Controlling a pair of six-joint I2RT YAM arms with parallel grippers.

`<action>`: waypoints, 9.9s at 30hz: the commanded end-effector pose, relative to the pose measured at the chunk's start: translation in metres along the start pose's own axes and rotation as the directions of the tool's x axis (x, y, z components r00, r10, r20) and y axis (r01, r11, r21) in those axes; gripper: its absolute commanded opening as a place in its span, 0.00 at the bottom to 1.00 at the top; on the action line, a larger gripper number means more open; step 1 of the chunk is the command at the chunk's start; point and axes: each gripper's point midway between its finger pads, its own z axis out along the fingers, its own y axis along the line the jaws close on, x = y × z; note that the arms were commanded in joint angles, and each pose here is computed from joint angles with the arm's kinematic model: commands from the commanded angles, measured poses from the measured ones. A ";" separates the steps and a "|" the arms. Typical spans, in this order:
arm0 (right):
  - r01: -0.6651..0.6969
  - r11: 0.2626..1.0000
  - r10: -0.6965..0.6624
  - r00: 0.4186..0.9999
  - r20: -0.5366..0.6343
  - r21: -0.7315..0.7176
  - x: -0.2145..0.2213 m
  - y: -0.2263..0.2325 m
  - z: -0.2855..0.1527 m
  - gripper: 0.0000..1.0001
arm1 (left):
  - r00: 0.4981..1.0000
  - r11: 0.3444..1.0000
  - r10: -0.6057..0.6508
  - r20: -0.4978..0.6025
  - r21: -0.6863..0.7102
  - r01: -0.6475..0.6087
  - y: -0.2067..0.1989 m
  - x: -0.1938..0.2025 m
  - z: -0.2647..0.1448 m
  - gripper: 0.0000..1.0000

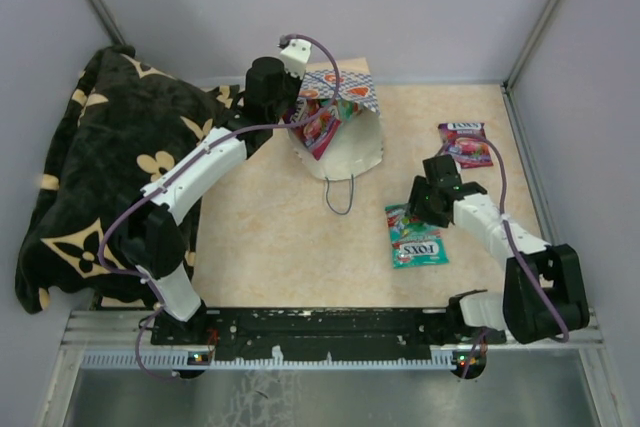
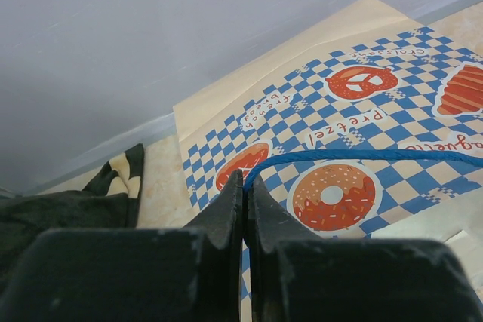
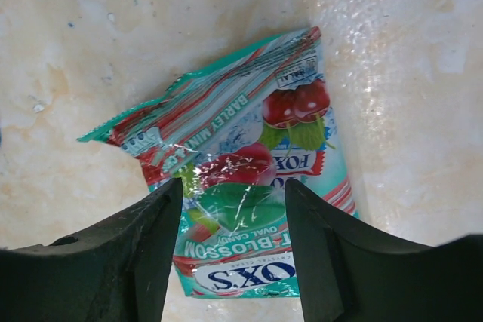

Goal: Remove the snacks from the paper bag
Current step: Adjust the snack at the center of the board.

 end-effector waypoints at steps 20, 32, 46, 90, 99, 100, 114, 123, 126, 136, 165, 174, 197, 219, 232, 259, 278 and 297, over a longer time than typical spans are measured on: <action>0.300 0.923 -0.270 0.951 -0.148 0.243 0.027 0.007 0.025 0.99 | 1.000 1.000 0.006 0.013 -0.020 -0.006 0.013 -0.009 -0.010 0.03; -0.290 0.905 0.349 0.924 -0.154 0.310 0.041 -0.003 0.038 0.99 | 1.000 0.999 0.016 0.010 -0.030 -0.015 0.016 -0.008 -0.010 0.03; -0.899 0.401 0.915 0.386 0.116 -0.177 -0.051 0.014 -0.009 0.97 | 1.000 1.000 0.006 0.012 -0.014 -0.005 0.015 -0.015 -0.013 0.03; 0.625 0.777 -0.630 0.772 -0.081 -0.083 0.012 0.052 0.013 0.99 | 0.995 0.998 0.025 0.102 0.061 -0.031 0.008 -0.028 -0.029 0.05; 0.448 0.893 -0.435 0.880 -0.188 0.031 0.028 0.040 0.033 0.99 | 0.993 0.998 0.034 0.111 0.043 -0.039 0.012 -0.026 -0.031 0.05; 0.423 0.904 -0.407 0.895 -0.184 0.061 0.026 0.037 0.035 0.99 | 0.994 0.998 0.034 0.108 0.041 -0.039 0.012 -0.025 -0.031 0.05; -0.457 0.888 0.458 0.873 -0.169 0.049 0.028 0.080 0.027 0.99 | 0.994 0.999 0.026 0.102 0.023 -0.029 0.018 -0.027 -0.038 0.06; -0.752 0.658 0.752 0.659 0.007 -0.044 -0.034 0.079 -0.007 0.99 | 0.994 0.999 0.014 0.107 0.040 -0.018 0.017 -0.030 -0.043 0.07; -0.696 0.715 0.698 0.705 0.128 -0.069 -0.068 0.073 -0.038 0.99 | 0.993 0.999 0.008 0.114 0.041 -0.013 0.018 -0.033 -0.045 0.08; 0.117 0.977 -0.029 0.900 0.434 -0.179 -0.114 0.077 -0.133 0.99 | 0.993 0.999 0.016 0.121 0.038 -0.020 0.019 -0.036 -0.046 0.08; 0.288 0.930 -0.247 0.949 0.195 -0.229 -0.058 0.084 -0.065 0.99 | 0.994 0.998 0.013 0.107 0.052 -0.019 0.016 -0.036 -0.040 0.08; 0.303 0.916 -0.271 0.950 0.153 -0.262 -0.048 0.088 -0.057 0.99 | 0.995 0.998 0.008 0.100 0.059 -0.014 0.013 -0.035 -0.038 0.08; 0.298 0.915 -0.284 0.955 0.089 -0.272 -0.034 0.087 -0.038 0.99 | 0.995 0.998 0.007 0.100 0.056 -0.013 0.014 -0.037 -0.037 0.08; 0.294 0.914 -0.286 0.956 0.072 -0.281 -0.027 0.086 -0.032 0.99 | 0.995 0.998 0.008 0.096 0.058 -0.014 0.013 -0.035 -0.037 0.08; 0.294 0.914 -0.287 0.956 0.068 -0.280 -0.025 0.085 -0.031 0.99 | 0.995 0.998 0.008 0.098 0.057 -0.014 0.014 -0.037 -0.039 0.08; 0.534 0.845 -0.533 0.838 -0.114 -0.022 -0.001 0.057 0.007 0.99 | 0.995 0.999 0.029 0.096 0.042 -0.033 0.018 -0.034 -0.042 0.08; 0.015 0.917 0.051 0.987 -0.154 0.399 0.045 0.000 0.053 0.99 | 0.995 0.999 0.040 0.093 0.015 -0.041 0.024 -0.032 -0.046 0.08; 0.010 0.999 0.004 0.959 0.283 -0.049 -0.078 0.075 -0.042 0.99 | 0.995 0.999 0.042 0.093 0.010 -0.043 0.025 -0.032 -0.046 0.09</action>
